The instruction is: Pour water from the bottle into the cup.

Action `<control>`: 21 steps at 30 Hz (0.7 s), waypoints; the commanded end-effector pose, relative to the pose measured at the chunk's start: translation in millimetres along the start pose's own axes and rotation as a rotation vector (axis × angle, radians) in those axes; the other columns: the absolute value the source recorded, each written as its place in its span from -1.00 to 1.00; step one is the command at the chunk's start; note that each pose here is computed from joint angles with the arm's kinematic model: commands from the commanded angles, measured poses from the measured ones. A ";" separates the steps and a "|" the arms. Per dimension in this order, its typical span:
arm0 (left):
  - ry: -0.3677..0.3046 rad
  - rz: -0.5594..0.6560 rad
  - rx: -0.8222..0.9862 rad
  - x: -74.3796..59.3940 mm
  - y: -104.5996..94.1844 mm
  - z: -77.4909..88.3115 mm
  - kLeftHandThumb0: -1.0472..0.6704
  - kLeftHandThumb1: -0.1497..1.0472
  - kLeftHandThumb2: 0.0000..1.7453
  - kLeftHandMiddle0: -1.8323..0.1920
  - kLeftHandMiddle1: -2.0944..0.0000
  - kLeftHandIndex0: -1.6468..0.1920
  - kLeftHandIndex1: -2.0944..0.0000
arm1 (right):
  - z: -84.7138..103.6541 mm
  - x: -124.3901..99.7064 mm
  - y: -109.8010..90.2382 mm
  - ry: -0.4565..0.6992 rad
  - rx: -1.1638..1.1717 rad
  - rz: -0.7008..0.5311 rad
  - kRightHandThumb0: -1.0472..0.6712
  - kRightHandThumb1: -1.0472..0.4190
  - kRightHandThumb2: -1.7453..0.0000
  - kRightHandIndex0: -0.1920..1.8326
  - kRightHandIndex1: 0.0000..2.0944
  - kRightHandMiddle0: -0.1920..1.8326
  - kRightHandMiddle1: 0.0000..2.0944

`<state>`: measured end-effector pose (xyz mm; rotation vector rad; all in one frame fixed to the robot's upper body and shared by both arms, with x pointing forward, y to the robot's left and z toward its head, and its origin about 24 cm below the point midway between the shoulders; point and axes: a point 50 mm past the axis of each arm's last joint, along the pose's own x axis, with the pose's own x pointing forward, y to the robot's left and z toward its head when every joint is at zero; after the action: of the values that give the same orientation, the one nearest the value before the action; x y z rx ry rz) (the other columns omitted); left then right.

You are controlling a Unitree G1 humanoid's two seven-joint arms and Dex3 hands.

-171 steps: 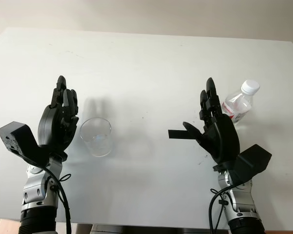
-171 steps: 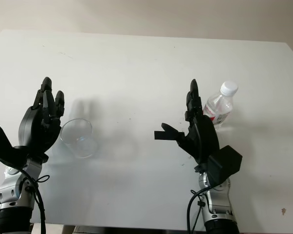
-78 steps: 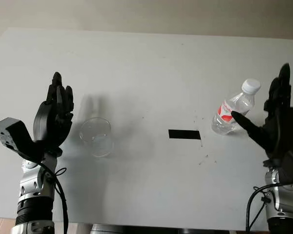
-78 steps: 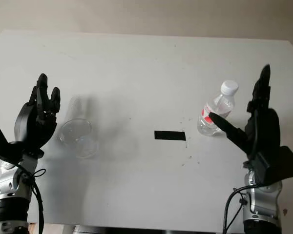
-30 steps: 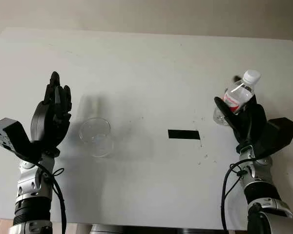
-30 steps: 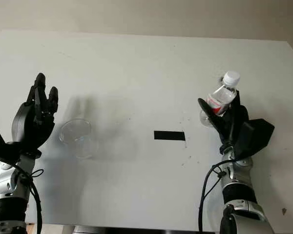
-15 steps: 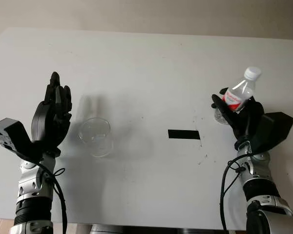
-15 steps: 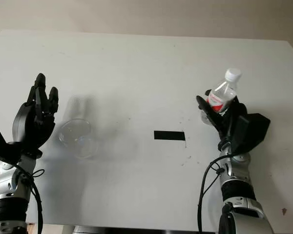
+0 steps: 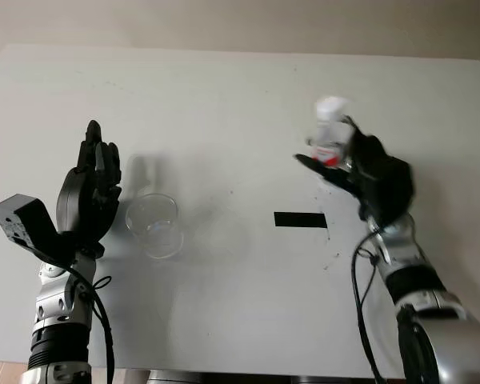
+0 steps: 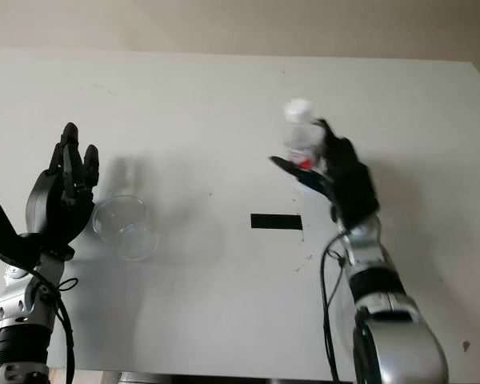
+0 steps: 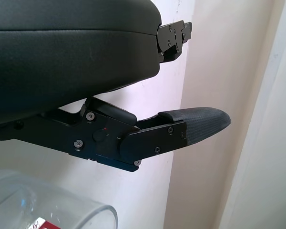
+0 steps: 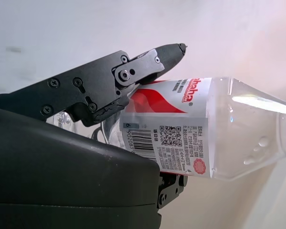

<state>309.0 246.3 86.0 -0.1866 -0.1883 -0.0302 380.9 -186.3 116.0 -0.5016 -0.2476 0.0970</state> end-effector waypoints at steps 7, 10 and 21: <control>-0.010 -0.001 0.009 -0.9 -0.5 2.0 -0.69 1.00 -0.27 1.00 1.00 1.00 1.00 | 42.9 28.8 14.6 -0.141 -0.187 0.100 0.07 -1.00 0.81 0.05 1.00 0.06 1.00; -0.010 -0.002 0.003 -0.7 -1.1 1.5 -0.68 1.00 -0.27 1.00 1.00 1.00 1.00 | 51.7 33.0 23.2 -0.180 -0.283 0.134 0.07 -1.00 0.80 0.00 1.00 -0.04 1.00; -0.009 -0.004 -0.006 -1.2 -4.4 -0.9 -0.68 1.00 -0.26 1.00 1.00 1.00 1.00 | 72.1 39.7 49.3 -0.299 -0.528 0.202 0.06 -1.00 0.81 0.06 1.00 -0.22 1.00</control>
<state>309.5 243.1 85.6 -0.1933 -0.1884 -0.0280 397.7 -110.4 149.4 -1.0296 -0.4641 0.3099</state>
